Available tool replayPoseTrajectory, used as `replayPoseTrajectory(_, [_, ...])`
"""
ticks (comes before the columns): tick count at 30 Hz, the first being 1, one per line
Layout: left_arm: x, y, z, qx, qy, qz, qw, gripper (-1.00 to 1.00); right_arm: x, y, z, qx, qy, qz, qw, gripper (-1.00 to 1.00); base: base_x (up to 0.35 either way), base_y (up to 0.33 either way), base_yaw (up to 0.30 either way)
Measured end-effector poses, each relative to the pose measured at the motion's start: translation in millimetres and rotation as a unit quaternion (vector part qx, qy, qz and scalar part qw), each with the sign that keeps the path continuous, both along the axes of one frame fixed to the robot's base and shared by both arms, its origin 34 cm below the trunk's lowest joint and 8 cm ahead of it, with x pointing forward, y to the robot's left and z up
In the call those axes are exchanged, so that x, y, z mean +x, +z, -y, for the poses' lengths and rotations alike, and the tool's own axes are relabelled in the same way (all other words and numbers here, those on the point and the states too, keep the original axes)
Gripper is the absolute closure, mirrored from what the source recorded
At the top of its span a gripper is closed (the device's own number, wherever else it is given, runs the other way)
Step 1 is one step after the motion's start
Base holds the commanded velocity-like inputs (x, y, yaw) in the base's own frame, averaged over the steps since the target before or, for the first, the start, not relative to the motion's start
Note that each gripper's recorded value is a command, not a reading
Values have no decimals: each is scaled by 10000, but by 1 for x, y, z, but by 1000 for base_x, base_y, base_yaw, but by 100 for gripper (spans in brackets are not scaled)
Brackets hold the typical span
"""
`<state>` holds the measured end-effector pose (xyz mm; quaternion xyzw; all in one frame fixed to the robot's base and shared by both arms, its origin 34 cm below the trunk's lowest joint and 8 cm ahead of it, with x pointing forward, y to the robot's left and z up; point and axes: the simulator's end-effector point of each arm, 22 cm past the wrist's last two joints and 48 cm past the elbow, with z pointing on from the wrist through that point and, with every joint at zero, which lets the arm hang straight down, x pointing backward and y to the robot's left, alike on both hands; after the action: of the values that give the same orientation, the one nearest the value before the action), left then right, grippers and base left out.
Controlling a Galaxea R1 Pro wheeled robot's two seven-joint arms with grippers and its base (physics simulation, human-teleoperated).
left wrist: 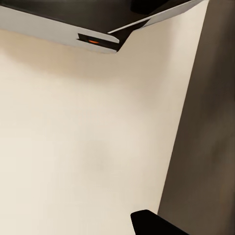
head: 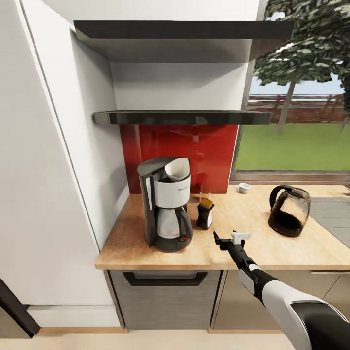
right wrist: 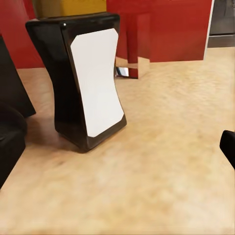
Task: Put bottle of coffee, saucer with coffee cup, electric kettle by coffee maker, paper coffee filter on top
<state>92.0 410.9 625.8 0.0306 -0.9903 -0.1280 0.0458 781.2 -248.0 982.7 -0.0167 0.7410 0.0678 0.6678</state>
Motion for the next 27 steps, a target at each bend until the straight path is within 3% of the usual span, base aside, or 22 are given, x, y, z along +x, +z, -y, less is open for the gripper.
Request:
replayPoseTrajectory(21, [25, -2, 2, -11, -39, 250, 9997, -100, 0, 0, -1, 7, 5, 9, 10000, -100, -209, 0, 0])
replayPoseTrajectory(27, [27, -2, 1, -7, -39, 276, 9996, -100, -2, 10, 4, -26, -57, 302, 9995, -100, -29, 0, 0])
